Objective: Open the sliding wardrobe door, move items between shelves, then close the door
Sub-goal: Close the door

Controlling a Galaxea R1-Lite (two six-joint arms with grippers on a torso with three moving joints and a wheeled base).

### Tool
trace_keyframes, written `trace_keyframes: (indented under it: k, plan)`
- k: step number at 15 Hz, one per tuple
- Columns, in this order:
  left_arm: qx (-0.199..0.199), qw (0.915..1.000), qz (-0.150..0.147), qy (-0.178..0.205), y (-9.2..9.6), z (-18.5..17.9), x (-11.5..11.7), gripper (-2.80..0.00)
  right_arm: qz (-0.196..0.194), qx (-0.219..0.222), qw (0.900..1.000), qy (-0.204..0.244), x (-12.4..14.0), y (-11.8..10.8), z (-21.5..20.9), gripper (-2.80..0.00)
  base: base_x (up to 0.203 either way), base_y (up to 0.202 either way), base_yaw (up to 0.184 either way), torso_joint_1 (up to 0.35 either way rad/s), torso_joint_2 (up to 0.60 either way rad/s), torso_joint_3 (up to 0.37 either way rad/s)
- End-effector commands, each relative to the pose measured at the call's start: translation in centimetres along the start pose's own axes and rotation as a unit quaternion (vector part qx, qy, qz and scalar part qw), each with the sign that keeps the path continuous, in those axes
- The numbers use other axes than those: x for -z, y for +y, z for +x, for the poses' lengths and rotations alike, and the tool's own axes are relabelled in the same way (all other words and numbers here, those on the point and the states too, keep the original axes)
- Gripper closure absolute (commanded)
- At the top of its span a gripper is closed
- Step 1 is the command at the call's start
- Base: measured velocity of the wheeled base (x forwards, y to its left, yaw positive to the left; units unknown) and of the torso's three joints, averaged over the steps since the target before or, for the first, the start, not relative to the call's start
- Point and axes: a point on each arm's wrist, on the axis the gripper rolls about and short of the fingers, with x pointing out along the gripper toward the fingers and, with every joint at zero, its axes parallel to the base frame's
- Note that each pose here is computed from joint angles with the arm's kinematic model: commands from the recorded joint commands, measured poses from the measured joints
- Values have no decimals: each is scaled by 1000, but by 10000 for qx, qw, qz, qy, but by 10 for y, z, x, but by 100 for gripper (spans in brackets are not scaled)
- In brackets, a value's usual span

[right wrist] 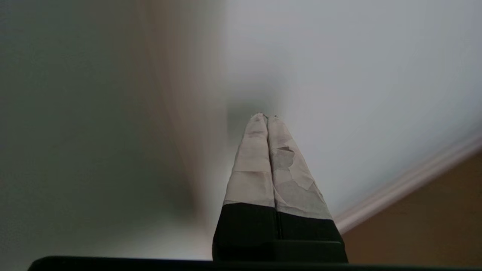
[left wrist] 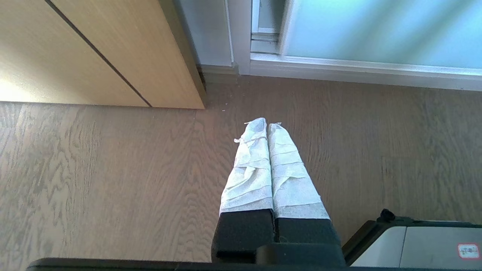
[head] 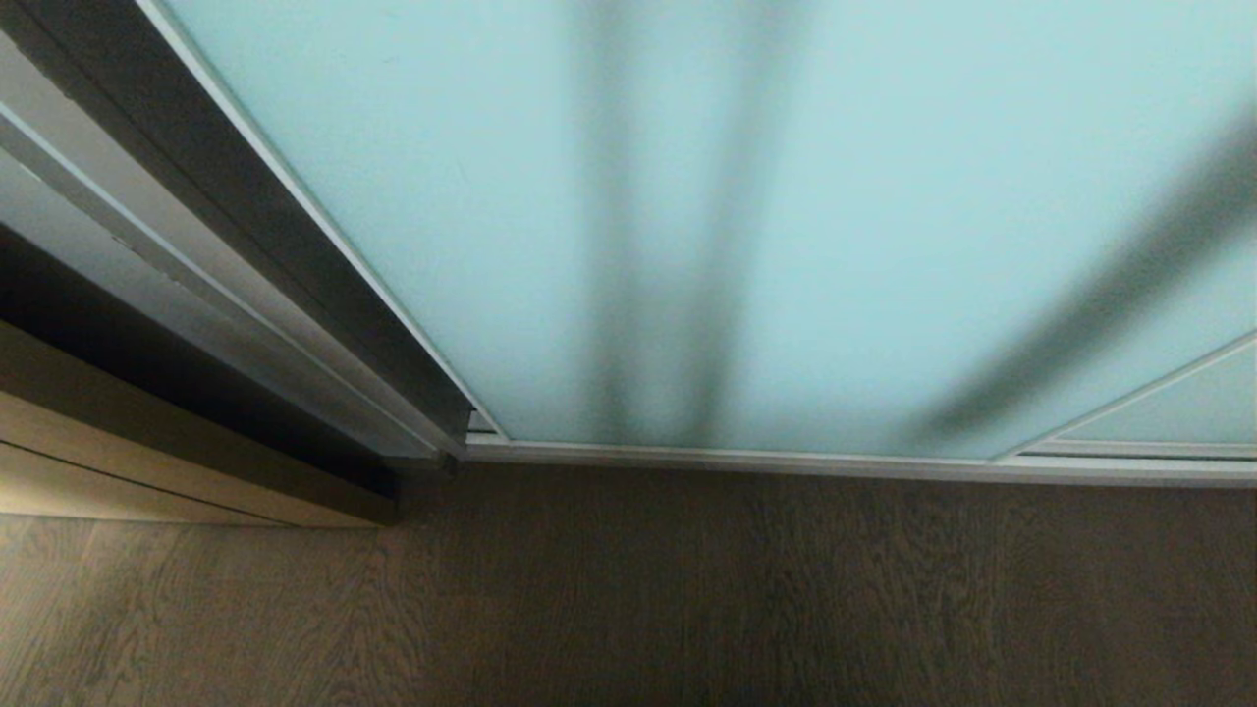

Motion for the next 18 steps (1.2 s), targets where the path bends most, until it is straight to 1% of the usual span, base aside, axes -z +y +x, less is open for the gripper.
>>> trace_keyframes:
  k: [1, 2, 3, 6, 8, 13, 18]
  plan:
    - [1, 10000, -2, 15, 0, 0, 0, 0, 314, -362, 9977, 476, 40, -7, 43, 0, 0, 0, 0, 0, 0, 0]
    - [1, 10000, -2, 7, 0, 0, 0, 0, 427, -511, 9968, 431, 39, -6, 50, 0, 0, 0, 0, 0, 0, 0]
    - [1, 10000, -2, 10, 0, 0, 1, 0, 480, -568, 9963, 427, 40, -5, 54, 0, 0, 0, 0, 0, 0, 0]
    - [1, 10000, -2, 10, 0, 0, 1, 0, 507, -673, 9953, 484, 43, -1, 53, 0, 0, 0, 0, 0, 0, 0]
    - [1, 10000, -2, 10, 0, 0, 1, 0, 508, -779, 9946, 457, 38, 6, 47, 0, 0, 0, 0, 0, 0, 0]
    - [0, 10000, -2, 11, 0, 0, 0, 0, 515, -899, 9941, 316, 23, 16, 30, 0, 0, 0, 0, 0, 0, 0]
    - [1, 10000, -2, 7, 0, 0, 0, 0, 600, -1289, 9894, 287, 13, 39, 4, 0, 0, 0, 0, 0, 0, 0]
